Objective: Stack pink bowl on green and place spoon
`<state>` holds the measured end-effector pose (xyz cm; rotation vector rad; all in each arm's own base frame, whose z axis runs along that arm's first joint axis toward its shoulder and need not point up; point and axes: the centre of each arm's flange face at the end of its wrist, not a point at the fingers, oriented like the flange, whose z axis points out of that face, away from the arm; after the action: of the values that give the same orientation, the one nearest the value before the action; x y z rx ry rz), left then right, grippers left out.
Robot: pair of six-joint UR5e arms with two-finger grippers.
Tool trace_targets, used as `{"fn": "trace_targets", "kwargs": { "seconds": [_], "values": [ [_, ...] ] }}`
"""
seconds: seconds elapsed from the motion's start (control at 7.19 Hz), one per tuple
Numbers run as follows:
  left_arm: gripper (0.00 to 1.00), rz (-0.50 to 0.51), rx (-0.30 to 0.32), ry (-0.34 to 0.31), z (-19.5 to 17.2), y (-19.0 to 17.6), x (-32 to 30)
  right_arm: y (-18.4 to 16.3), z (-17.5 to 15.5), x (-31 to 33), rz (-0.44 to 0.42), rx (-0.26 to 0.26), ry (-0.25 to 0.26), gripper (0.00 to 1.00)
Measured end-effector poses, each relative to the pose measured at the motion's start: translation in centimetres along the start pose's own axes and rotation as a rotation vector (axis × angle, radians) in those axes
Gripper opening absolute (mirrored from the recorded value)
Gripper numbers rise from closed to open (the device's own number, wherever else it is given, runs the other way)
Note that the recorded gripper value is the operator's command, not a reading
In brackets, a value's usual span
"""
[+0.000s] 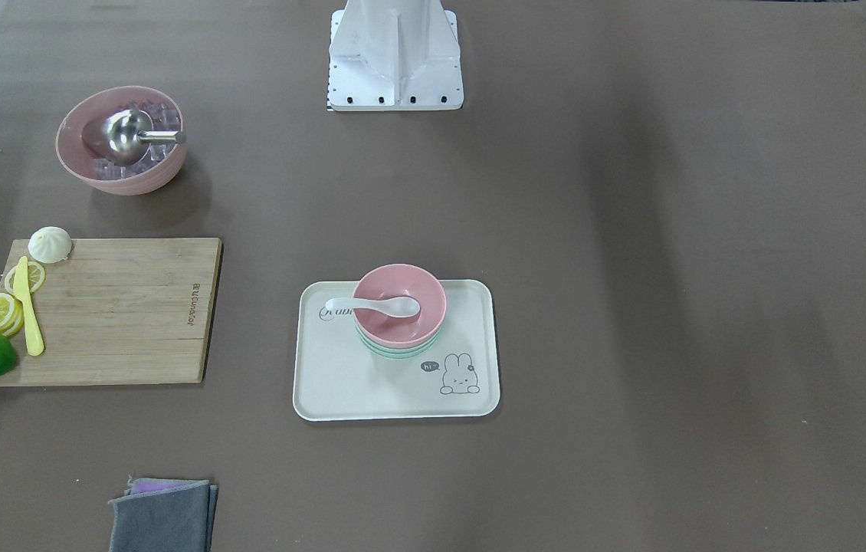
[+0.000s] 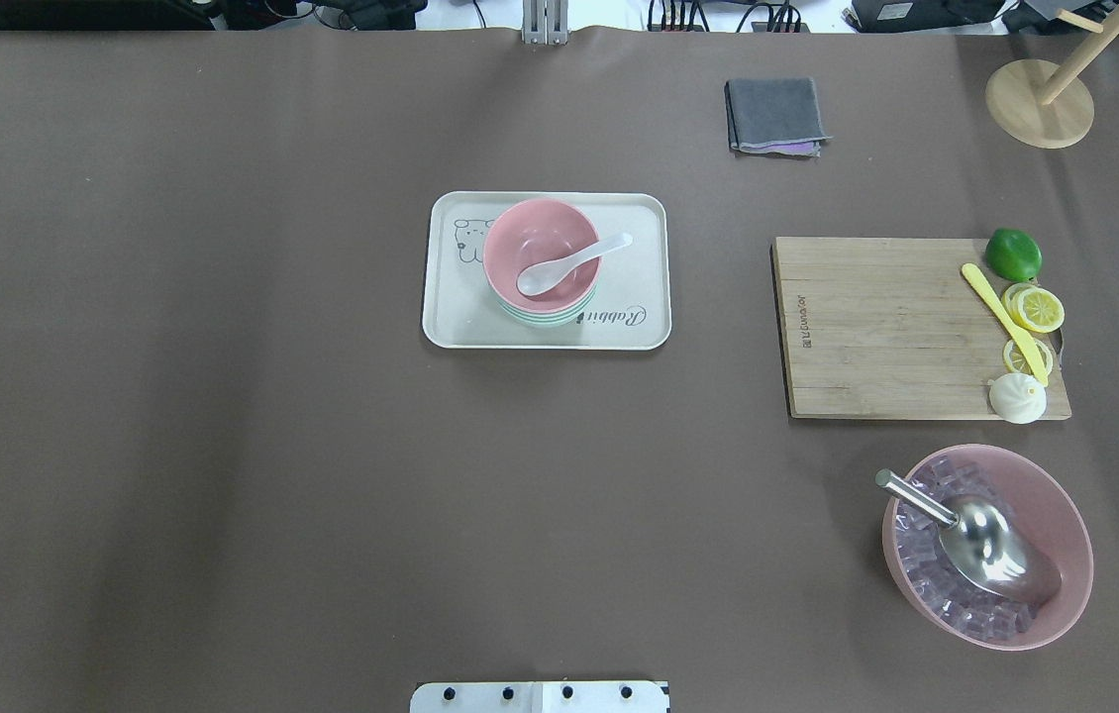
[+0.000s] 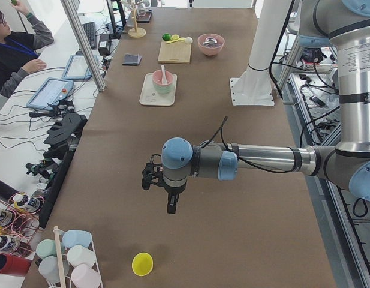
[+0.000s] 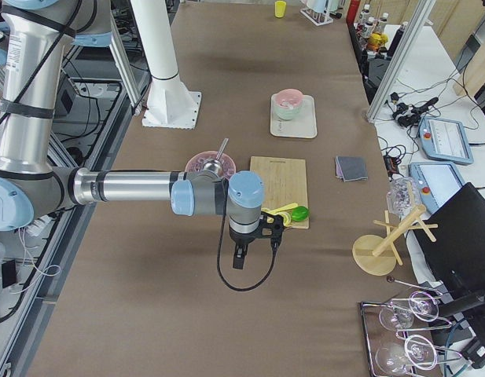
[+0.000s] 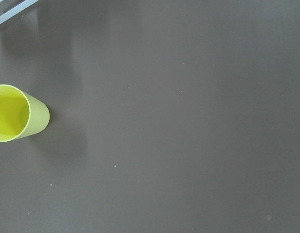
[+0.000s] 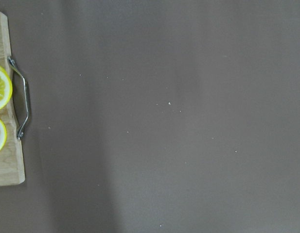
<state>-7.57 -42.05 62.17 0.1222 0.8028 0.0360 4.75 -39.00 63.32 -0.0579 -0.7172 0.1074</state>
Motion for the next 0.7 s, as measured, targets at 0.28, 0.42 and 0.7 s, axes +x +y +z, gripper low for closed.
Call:
{"fn": "trace_targets", "kwargs": {
  "seconds": [0.28, 0.42, 0.7],
  "values": [
    [0.99, 0.0, 0.0, 0.0, 0.03, 0.0, -0.03, 1.43, 0.14, 0.34, 0.007, -0.009, -0.003, 1.0],
    [0.99, -0.002, -0.002, -0.001, 0.14, 0.06, -0.15, 1.59, 0.17, 0.36, 0.008, -0.011, -0.003, 1.0],
    [0.99, -0.004, -0.004, -0.005, 0.24, 0.11, -0.29, 1.65, 0.16, 0.09, 0.007, -0.015, -0.028, 1.0]
  ]
}}
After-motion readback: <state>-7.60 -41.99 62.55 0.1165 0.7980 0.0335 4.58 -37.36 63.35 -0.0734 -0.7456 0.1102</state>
